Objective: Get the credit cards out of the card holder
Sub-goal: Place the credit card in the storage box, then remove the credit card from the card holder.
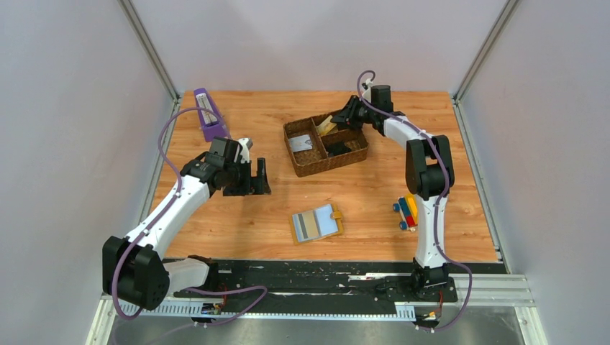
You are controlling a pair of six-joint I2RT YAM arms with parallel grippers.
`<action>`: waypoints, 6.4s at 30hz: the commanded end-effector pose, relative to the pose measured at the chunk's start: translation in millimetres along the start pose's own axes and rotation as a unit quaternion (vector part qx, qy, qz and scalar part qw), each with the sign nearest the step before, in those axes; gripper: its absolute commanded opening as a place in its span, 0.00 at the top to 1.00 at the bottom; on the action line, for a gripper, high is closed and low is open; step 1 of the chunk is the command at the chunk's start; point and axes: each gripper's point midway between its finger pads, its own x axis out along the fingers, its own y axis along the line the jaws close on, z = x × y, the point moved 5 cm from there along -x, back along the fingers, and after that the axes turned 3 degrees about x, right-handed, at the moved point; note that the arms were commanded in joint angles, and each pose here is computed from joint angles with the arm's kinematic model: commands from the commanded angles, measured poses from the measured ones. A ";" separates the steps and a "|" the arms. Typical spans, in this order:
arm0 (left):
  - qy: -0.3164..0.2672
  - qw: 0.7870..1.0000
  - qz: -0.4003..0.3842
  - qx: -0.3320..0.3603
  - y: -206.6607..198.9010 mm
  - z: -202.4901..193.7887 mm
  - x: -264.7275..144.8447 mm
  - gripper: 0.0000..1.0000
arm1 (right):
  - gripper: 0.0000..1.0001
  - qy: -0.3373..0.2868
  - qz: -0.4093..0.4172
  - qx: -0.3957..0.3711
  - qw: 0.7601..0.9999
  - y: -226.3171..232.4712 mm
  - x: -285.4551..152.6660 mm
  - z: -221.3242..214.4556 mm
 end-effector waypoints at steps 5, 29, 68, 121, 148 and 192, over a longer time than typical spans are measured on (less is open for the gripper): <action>-0.020 1.000 -0.014 0.013 -4.9 7.7 -5.8 0.00 | 0.67 -0.025 -0.020 -0.035 0.999 23.1 -17.6 26.3; -0.002 0.997 -0.080 -0.004 -18.6 -3.9 -0.9 0.03 | 0.55 -0.031 -0.119 -0.061 0.991 105.5 -102.4 -70.1; -0.076 0.995 0.008 -0.057 -1.5 -3.8 -23.3 0.06 | 0.48 0.155 -0.311 -0.199 0.916 87.7 -87.2 -368.8; 0.022 0.983 -0.162 -0.084 -31.6 -29.4 22.7 0.24 | 0.58 0.136 -0.220 -0.140 0.956 90.4 -92.9 -349.0; 0.089 0.965 -0.223 -0.108 -46.2 -50.4 62.3 0.53 | 1.00 0.111 -0.018 -0.082 0.990 92.4 -119.6 -318.3; 0.118 0.951 -0.278 -0.057 -116.3 -52.8 107.6 0.72 | 0.78 0.070 -0.055 -0.087 0.992 108.5 -180.7 -285.5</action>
